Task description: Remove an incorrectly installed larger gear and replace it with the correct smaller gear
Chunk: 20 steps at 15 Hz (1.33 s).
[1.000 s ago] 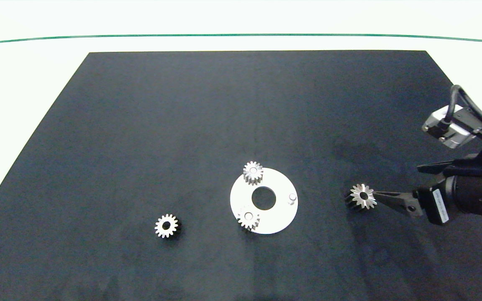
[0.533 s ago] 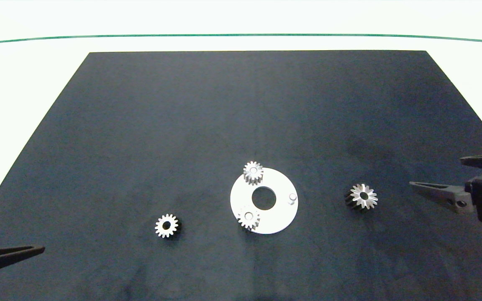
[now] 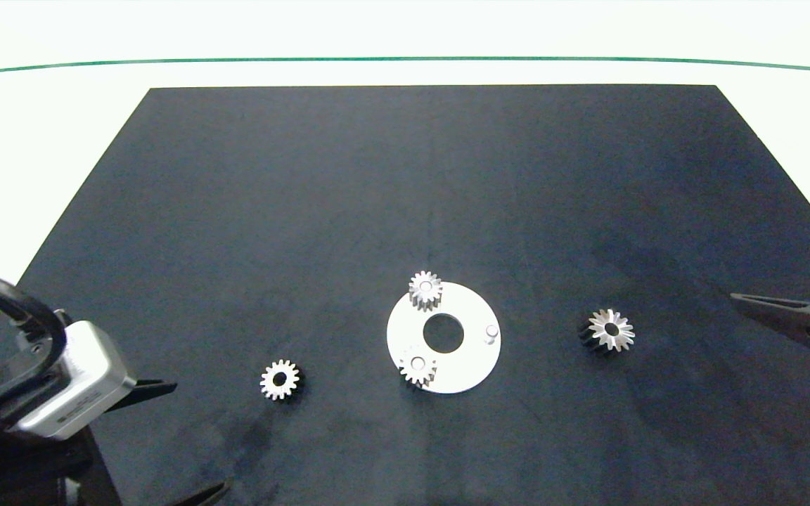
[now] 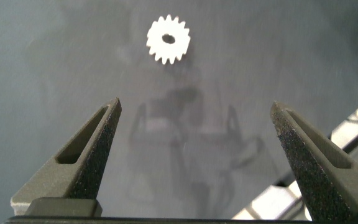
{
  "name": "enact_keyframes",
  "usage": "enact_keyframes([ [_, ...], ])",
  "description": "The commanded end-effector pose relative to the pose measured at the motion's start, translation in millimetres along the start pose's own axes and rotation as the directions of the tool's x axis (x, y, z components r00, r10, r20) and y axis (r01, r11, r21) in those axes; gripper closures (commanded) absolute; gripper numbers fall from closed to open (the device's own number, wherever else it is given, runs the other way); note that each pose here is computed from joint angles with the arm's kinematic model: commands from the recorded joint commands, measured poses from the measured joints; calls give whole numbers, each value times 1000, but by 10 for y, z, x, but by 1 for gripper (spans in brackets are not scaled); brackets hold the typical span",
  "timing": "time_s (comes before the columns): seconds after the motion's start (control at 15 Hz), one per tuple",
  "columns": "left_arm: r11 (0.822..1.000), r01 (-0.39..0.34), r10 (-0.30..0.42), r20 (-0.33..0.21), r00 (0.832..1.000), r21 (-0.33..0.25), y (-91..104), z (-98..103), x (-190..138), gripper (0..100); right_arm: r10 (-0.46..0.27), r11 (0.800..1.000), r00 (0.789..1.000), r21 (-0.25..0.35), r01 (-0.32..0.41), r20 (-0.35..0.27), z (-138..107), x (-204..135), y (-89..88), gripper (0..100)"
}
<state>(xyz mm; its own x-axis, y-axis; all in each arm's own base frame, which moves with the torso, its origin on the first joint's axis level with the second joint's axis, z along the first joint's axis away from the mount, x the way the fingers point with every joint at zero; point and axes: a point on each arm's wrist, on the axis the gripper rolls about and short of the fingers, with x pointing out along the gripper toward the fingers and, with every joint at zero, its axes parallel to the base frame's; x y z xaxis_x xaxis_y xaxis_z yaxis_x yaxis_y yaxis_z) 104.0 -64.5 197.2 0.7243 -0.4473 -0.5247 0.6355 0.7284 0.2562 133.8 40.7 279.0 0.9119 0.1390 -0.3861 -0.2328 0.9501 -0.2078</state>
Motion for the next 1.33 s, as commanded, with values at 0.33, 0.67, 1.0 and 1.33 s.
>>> enact_keyframes([
  [0.33, 998, 63, -63, -27, 998, -3, -135, 29, 586, 0, -5, 1000, 1000, 1, 5, -8, -57, -29, -5, 0],
  [0.67, 1000, 12, -12, -14, 1000, -4, -119, 94, 797, 0, -1, 1000, 1000, 1, 1, -22, -105, -20, 5, 0],
  [1.0, 1000, -22, 22, -6, 1000, -4, -100, 128, 877, 0, 5, 1000, 1000, 10, -4, -26, -131, -26, 9, 0],
  [1.33, 998, -63, 63, -12, 998, -21, -2, 139, 971, 0, 5, 1000, 1000, 11, -5, -29, -152, -29, 12, 0],
])
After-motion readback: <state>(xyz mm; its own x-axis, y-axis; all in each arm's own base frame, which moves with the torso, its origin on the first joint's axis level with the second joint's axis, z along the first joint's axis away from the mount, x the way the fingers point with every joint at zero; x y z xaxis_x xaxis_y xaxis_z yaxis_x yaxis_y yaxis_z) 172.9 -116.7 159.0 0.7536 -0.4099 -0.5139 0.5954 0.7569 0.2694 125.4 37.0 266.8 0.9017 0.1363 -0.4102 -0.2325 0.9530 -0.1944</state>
